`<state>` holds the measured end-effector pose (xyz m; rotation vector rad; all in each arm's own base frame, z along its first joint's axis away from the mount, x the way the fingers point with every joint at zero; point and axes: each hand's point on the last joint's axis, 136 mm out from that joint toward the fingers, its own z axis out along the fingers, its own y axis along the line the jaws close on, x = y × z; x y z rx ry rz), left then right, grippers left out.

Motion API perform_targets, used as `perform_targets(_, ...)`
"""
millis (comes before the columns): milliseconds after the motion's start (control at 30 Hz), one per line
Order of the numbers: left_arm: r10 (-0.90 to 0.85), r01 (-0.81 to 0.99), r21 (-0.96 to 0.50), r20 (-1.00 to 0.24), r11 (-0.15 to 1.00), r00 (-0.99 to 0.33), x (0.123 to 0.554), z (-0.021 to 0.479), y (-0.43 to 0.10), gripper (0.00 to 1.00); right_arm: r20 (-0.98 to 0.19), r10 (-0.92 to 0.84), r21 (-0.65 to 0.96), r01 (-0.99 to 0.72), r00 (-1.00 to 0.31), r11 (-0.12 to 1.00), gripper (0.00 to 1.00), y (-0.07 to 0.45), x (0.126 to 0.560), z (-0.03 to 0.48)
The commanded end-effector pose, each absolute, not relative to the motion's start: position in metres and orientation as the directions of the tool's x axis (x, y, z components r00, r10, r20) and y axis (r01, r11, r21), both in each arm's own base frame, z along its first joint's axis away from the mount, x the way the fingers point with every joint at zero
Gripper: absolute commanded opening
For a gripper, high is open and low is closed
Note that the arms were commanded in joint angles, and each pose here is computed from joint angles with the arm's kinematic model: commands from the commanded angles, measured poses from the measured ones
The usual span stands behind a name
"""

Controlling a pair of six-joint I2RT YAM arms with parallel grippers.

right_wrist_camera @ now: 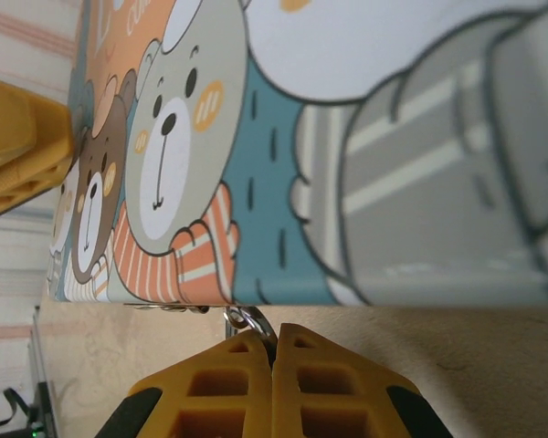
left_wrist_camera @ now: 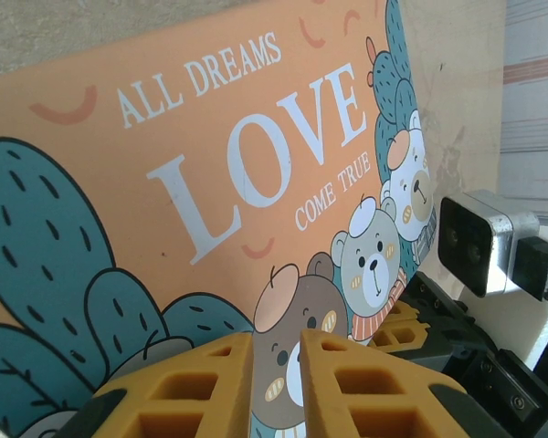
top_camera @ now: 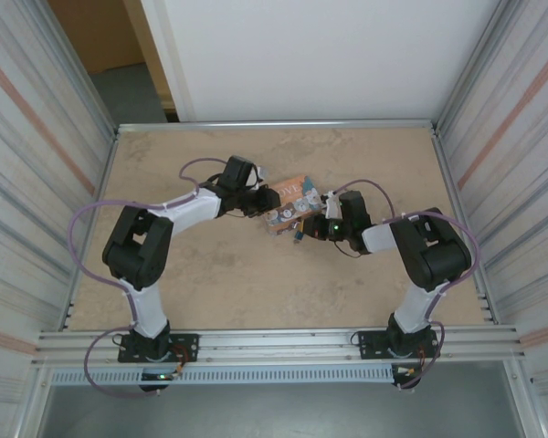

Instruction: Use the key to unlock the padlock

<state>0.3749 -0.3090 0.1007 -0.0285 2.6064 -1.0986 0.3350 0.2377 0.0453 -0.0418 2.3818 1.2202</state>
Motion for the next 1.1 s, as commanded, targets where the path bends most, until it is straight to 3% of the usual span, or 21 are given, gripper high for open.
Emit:
perform_targets(0, -0.092, 0.040, -0.641, -0.171, 0.766, -0.981, 0.341, 0.065, -0.300, 0.21, -0.419, 0.277, 0.776, -0.183, -0.865, 0.604, 0.00, 0.231, 0.345, 0.058)
perform_targets(567, -0.081, 0.037, -0.623, -0.161, 0.782, -0.984, 0.328, 0.057, -0.295, 0.21, -0.366, 0.537, 0.828, -0.002, -0.761, 0.561, 0.00, 0.226, 0.363, 0.069)
perform_targets(1067, -0.120, 0.021, -0.633, -0.178, 0.774, -0.977, 0.328, 0.066, -0.279, 0.25, -0.384, 0.575, 0.817, 0.025, -0.722, 0.577, 0.00, 0.215, 0.368, 0.072)
